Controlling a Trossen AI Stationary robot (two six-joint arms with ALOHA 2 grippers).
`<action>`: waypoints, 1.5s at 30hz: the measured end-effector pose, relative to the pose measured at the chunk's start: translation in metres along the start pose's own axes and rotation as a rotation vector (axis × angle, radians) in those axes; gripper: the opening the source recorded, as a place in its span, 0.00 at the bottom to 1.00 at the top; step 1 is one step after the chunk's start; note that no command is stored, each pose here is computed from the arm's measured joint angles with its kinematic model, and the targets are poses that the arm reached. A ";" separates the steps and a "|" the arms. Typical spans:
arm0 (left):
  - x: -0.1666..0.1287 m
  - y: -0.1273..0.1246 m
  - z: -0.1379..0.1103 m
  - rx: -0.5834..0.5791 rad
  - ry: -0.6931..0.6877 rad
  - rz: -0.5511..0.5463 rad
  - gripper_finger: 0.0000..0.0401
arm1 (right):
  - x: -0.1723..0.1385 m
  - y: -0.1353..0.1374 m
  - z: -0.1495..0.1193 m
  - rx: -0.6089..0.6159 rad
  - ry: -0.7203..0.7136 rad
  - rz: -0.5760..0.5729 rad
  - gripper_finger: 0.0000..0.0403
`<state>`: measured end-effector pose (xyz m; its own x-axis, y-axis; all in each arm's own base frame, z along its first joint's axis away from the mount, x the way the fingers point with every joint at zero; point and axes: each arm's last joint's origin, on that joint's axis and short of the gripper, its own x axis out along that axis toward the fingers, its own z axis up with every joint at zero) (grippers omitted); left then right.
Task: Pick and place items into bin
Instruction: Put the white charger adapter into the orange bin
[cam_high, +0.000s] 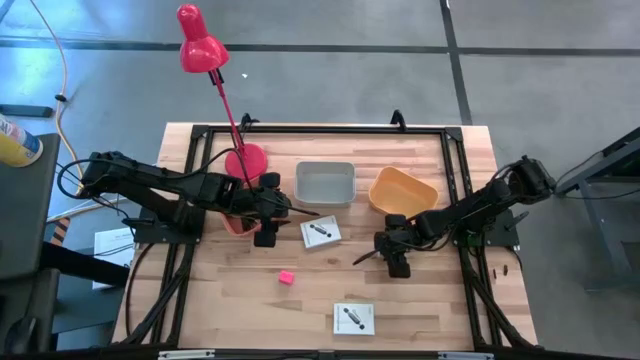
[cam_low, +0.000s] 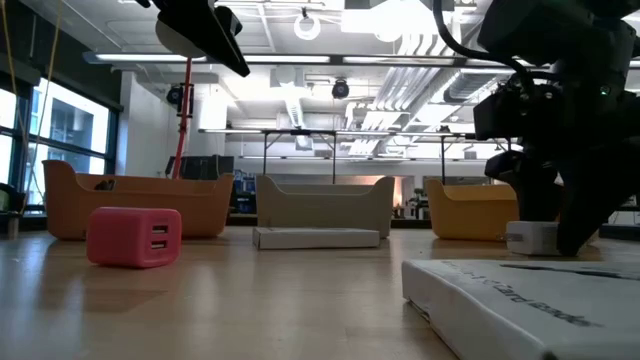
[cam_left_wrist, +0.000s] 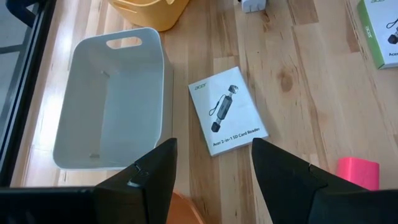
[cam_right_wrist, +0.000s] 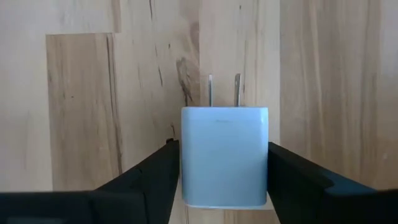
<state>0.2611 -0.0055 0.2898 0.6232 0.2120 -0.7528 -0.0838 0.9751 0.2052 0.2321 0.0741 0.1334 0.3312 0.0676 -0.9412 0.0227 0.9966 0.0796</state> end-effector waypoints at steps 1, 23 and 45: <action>0.000 0.000 0.000 0.000 0.000 0.000 0.48 | 0.000 0.000 0.000 0.000 0.000 0.004 0.50; 0.000 0.000 0.000 0.001 0.000 0.002 0.48 | -0.004 0.001 0.001 0.019 -0.010 0.036 0.46; 0.000 0.001 0.000 0.019 0.001 0.011 0.48 | -0.078 -0.014 -0.002 0.152 -0.313 -0.063 0.47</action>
<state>0.2611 -0.0047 0.2897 0.6214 0.2232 -0.7511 -0.0765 0.9713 0.2254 0.2038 0.0549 0.2054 0.5972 -0.0352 -0.8013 0.1849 0.9782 0.0948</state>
